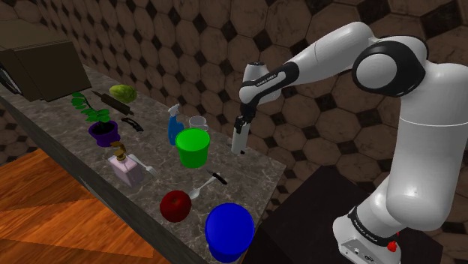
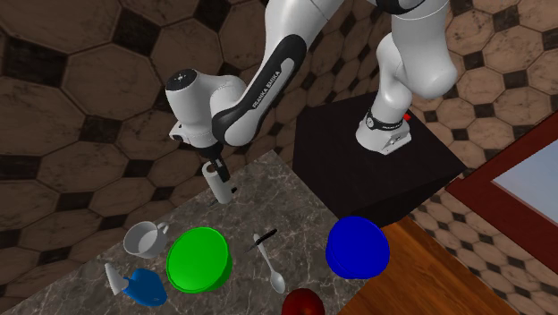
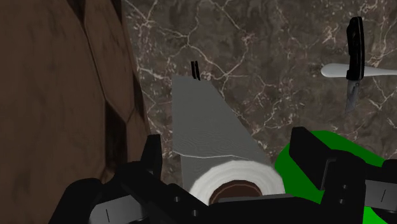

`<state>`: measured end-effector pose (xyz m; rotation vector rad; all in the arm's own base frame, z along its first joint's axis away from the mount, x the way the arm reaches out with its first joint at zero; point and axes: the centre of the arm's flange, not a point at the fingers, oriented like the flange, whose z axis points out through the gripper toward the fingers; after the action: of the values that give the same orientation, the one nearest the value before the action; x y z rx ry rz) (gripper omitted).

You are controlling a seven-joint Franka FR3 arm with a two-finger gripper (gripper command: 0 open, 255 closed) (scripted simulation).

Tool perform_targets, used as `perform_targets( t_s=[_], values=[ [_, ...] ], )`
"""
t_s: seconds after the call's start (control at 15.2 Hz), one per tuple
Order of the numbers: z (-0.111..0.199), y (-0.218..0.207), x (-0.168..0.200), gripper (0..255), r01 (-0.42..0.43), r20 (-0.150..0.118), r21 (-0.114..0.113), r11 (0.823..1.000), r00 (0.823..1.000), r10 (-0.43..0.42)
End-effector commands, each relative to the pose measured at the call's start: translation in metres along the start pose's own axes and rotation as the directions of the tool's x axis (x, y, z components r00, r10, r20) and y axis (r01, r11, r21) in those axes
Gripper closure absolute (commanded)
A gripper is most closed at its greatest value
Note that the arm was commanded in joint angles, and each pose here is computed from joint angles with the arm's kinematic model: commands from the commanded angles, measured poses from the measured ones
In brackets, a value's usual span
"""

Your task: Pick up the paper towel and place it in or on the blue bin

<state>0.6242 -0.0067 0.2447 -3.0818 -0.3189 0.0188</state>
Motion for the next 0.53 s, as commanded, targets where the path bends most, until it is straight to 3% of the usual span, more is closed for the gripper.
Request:
perform_targets(
  t_s=[0.0, 0.07, 0.46],
  values=[
    [0.0, 0.0, 0.0, 0, 0.0, 0.0, 0.0, 1.0, 1.0, 0.0],
    [0.0, 0.0, 0.0, 255, 0.0, 0.0, 0.0, 1.0, 1.0, 0.0],
    [-0.0005, 0.0001, 0.0002, 255, 0.0, 0.0, 0.0, 1.0, 1.0, 0.0]
  ],
)
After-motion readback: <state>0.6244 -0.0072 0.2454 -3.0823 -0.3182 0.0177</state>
